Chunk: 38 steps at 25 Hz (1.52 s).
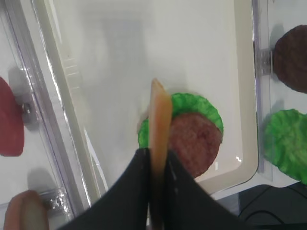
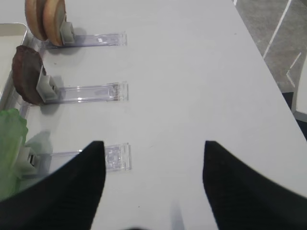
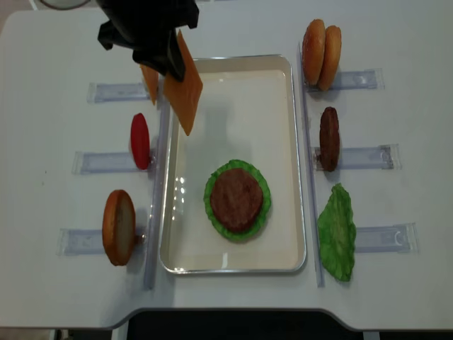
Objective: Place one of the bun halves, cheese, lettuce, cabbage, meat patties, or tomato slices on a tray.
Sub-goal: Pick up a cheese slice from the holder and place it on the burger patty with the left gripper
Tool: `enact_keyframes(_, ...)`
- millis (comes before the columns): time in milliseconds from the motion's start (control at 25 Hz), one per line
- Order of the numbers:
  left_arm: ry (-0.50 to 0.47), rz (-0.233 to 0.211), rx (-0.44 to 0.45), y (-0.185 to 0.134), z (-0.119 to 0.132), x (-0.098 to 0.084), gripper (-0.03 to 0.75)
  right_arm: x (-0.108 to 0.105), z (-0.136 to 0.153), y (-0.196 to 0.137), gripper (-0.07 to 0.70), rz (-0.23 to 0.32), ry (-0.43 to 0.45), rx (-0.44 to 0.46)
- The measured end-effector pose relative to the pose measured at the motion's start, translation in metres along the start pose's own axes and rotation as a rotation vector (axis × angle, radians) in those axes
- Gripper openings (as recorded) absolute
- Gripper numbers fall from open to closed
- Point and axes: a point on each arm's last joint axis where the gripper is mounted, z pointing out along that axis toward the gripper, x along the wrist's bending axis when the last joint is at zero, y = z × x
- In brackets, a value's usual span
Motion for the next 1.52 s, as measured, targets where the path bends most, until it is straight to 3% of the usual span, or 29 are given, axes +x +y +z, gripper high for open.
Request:
enact_keyframes(240,-0.019,-0.005,0.018,-0.028,-0.008,0.004,0.035,0.0,0.0,0.0,0.424,0.0,0.0,0.0)
enact_keyframes(400,-0.087,-0.025,-0.024,-0.045,-0.005,0.005,0.035,0.0,0.0,0.0,0.424,0.0,0.0,0.0)
enact_keyframes(640,-0.22,-0.061,-0.037,-0.069,0.026,0.009,0.035,0.0,0.0,0.0,0.424,0.0,0.0,0.0)
enact_keyframes(1000,-0.39,-0.034,-0.071,-0.1,0.065,-0.005,0.035,0.0,0.0,0.0,0.424,0.0,0.0,0.0)
enact_keyframes(1520,-0.443,-0.057,-0.173,-0.122,0.095,-0.001,0.035,0.0,0.0,0.0,0.424,0.0,0.0,0.0)
